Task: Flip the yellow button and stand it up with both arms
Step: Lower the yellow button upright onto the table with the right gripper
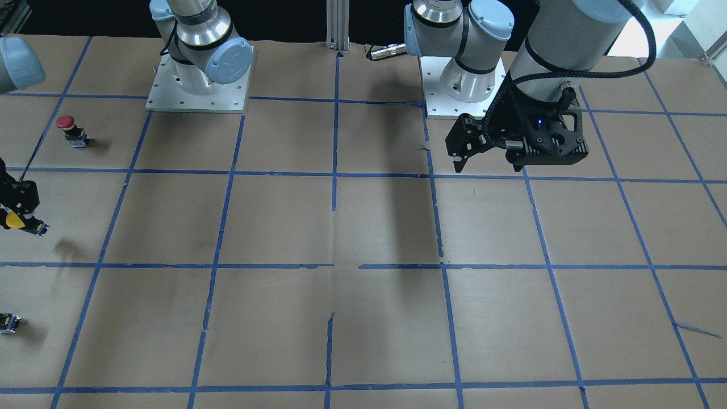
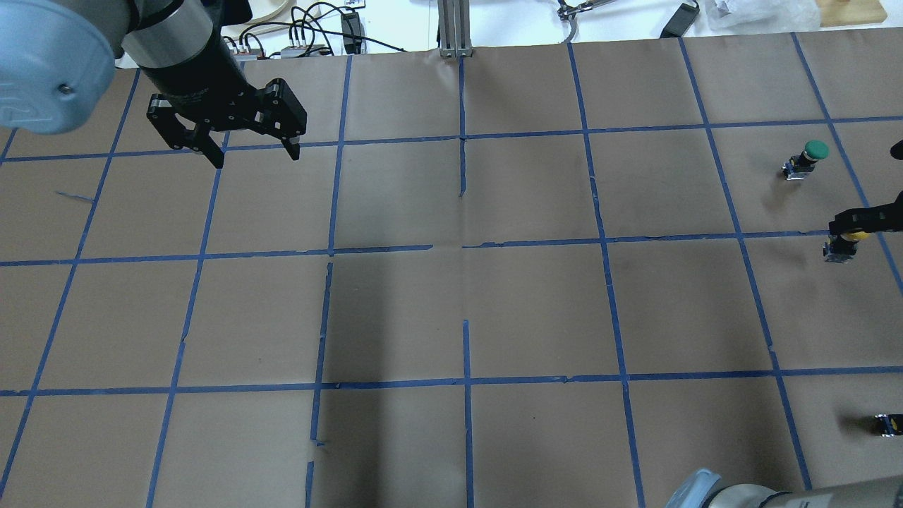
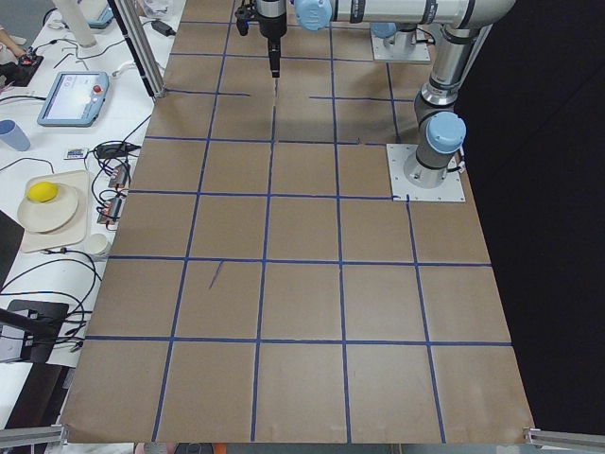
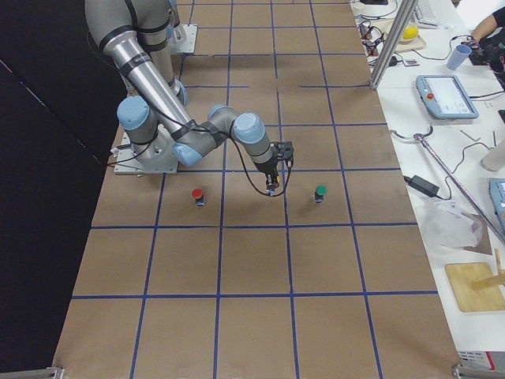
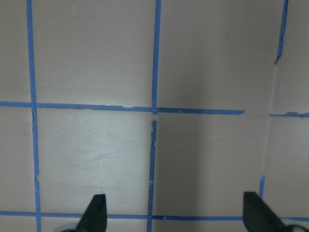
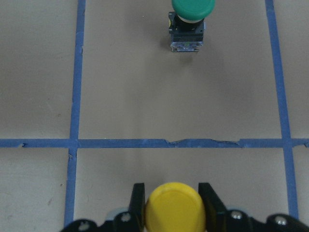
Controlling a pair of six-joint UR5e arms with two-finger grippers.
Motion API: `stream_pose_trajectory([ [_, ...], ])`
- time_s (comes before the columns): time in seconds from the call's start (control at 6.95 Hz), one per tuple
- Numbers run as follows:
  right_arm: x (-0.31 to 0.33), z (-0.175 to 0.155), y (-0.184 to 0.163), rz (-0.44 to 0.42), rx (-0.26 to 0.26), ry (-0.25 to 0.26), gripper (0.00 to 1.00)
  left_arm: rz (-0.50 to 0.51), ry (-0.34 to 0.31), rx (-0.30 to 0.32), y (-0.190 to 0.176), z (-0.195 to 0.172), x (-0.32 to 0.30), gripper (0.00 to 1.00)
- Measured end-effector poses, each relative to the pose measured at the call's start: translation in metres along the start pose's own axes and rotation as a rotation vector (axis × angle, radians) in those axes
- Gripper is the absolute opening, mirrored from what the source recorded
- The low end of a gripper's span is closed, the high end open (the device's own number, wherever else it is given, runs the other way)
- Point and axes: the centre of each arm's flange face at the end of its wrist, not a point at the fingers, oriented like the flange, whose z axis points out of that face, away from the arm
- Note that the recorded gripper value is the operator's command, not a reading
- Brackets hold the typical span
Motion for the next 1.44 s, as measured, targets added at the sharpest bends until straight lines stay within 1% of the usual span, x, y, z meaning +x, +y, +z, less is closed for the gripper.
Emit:
stream_pose_trajectory([
  [0.14, 0.006, 0.004, 0.005, -0.001, 0.001, -0.007, 0.18, 0.003, 0.001, 0.005, 0.005, -0.006, 0.000, 1.00],
  [0.29, 0.009, 0.009, 0.010, -0.004, 0.000, -0.021, 0.20, 0.005, 0.000, 0.009, 0.008, -0.009, 0.000, 1.00],
  [0.58, 0.004, 0.017, 0.017, -0.001, 0.004, -0.057, 0.20, 0.005, -0.002, 0.012, 0.009, -0.010, -0.001, 1.00],
  [1.15, 0.018, 0.017, 0.032, 0.039, -0.007, -0.063, 0.22, 0.003, -0.001, 0.016, 0.009, -0.011, -0.001, 1.00],
  [1.44, 0.020, 0.016, 0.033, 0.044, -0.008, -0.063, 0.23, 0.001, -0.002, 0.017, 0.008, -0.011, -0.003, 1.00],
])
